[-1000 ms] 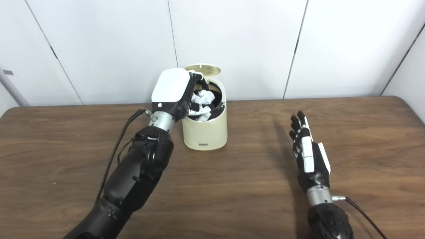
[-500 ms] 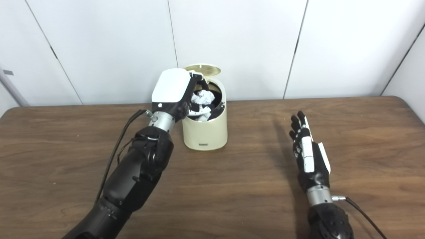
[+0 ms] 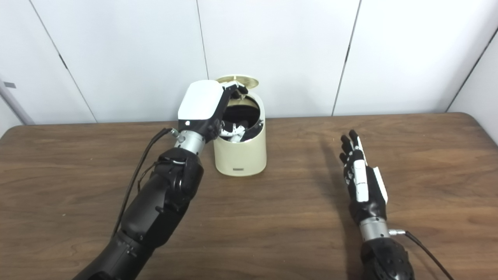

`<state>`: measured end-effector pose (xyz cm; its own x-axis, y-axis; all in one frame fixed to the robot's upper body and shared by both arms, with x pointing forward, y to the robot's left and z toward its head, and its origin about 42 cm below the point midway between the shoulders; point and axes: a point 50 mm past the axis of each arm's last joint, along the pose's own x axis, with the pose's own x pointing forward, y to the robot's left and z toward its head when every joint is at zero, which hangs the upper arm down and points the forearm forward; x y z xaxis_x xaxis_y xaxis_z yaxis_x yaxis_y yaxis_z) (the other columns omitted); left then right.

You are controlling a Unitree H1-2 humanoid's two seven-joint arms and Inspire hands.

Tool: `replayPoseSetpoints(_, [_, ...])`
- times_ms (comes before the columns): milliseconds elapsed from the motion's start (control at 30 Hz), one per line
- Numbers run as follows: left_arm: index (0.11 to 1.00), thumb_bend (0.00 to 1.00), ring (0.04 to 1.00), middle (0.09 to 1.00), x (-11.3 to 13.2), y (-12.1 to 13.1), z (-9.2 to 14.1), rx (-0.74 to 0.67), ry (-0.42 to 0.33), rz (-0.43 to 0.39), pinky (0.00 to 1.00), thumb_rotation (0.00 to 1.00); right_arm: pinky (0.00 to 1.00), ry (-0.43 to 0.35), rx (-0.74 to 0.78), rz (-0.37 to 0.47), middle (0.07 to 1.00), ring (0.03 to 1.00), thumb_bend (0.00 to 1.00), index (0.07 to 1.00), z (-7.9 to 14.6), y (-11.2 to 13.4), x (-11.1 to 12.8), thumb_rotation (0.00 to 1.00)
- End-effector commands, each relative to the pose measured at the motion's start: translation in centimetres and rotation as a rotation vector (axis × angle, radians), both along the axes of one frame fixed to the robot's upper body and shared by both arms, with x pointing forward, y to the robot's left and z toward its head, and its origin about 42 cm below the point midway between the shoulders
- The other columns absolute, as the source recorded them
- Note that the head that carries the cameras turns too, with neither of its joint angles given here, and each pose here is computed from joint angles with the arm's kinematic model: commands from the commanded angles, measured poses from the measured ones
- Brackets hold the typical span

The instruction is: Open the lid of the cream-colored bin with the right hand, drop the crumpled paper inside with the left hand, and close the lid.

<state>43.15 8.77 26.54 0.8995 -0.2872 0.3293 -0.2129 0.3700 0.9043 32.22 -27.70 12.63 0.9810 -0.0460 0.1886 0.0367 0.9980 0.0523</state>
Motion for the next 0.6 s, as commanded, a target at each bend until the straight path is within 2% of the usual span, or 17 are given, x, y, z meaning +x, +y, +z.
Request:
replayPoseSetpoints(0, [0.713,0.88,0.683,0.704,0.40,-0.02,1.54,0.013,-0.032,-0.001,0.59,0.00,1.00,0.051,0.015,-0.015,0.971,1.000,0.58,1.000,-2.04,0.00,-1.25,1.00])
replayPoseSetpoints(300, [0.721,0.88,0.691,0.709,0.33,0.06,1.57,-0.002,-0.021,-0.003,0.60,0.00,1.00,0.053,0.011,-0.018,0.967,1.000,0.58,1.000,-1.92,0.12,-1.15,1.00])
replayPoseSetpoints(467, [0.675,0.87,0.661,0.676,0.08,0.29,1.56,-0.037,-0.026,-0.015,0.58,0.00,1.00,0.054,0.016,-0.020,0.970,1.000,0.58,1.000,-1.95,0.09,-1.13,1.00])
replayPoseSetpoints(567, [0.612,0.83,0.616,0.644,-0.26,0.58,1.54,-0.075,-0.046,-0.034,0.52,0.00,1.00,0.058,0.016,-0.025,0.970,1.000,0.58,1.000,-2.20,-0.12,-1.07,1.00])
